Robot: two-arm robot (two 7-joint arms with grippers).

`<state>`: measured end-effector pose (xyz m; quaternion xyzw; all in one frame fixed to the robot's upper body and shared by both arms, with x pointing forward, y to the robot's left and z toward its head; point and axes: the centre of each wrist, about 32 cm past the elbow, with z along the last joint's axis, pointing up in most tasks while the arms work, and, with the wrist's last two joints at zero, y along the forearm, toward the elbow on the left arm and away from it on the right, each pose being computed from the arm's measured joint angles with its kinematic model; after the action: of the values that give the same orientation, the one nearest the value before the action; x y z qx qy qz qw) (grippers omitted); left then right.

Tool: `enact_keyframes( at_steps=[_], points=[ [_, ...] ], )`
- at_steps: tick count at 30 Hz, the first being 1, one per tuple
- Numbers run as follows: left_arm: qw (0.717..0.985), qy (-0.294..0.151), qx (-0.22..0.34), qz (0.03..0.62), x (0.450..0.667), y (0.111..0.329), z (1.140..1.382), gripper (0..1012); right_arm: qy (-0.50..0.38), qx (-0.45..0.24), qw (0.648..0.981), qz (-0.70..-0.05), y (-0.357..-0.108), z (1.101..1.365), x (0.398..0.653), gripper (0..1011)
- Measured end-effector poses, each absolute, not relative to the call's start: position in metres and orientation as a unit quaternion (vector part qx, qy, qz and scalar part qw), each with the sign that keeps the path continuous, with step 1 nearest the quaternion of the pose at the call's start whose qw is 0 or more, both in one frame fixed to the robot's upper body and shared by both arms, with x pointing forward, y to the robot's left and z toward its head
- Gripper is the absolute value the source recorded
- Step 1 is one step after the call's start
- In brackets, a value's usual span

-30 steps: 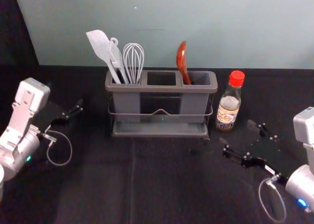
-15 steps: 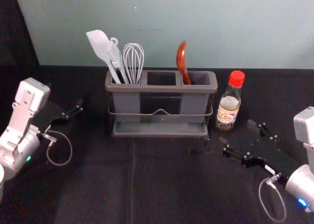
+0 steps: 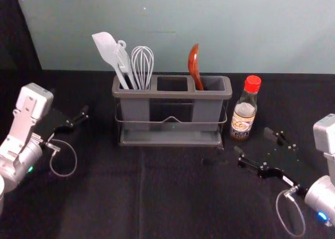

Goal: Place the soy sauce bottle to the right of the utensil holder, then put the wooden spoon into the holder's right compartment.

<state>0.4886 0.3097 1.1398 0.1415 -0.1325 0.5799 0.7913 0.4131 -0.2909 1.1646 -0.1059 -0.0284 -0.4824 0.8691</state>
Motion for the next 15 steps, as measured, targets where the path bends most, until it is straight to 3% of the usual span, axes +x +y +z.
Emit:
enact_keyframes(
  at_steps=[15],
  points=[
    [0.791, -0.132, 0.141, 0.58, 0.4886, 0.3097, 1.1398, 1005, -0.028, -0.106, 0.869, -0.482, -0.2909, 1.1646, 0.4131, 1002]
  ],
)
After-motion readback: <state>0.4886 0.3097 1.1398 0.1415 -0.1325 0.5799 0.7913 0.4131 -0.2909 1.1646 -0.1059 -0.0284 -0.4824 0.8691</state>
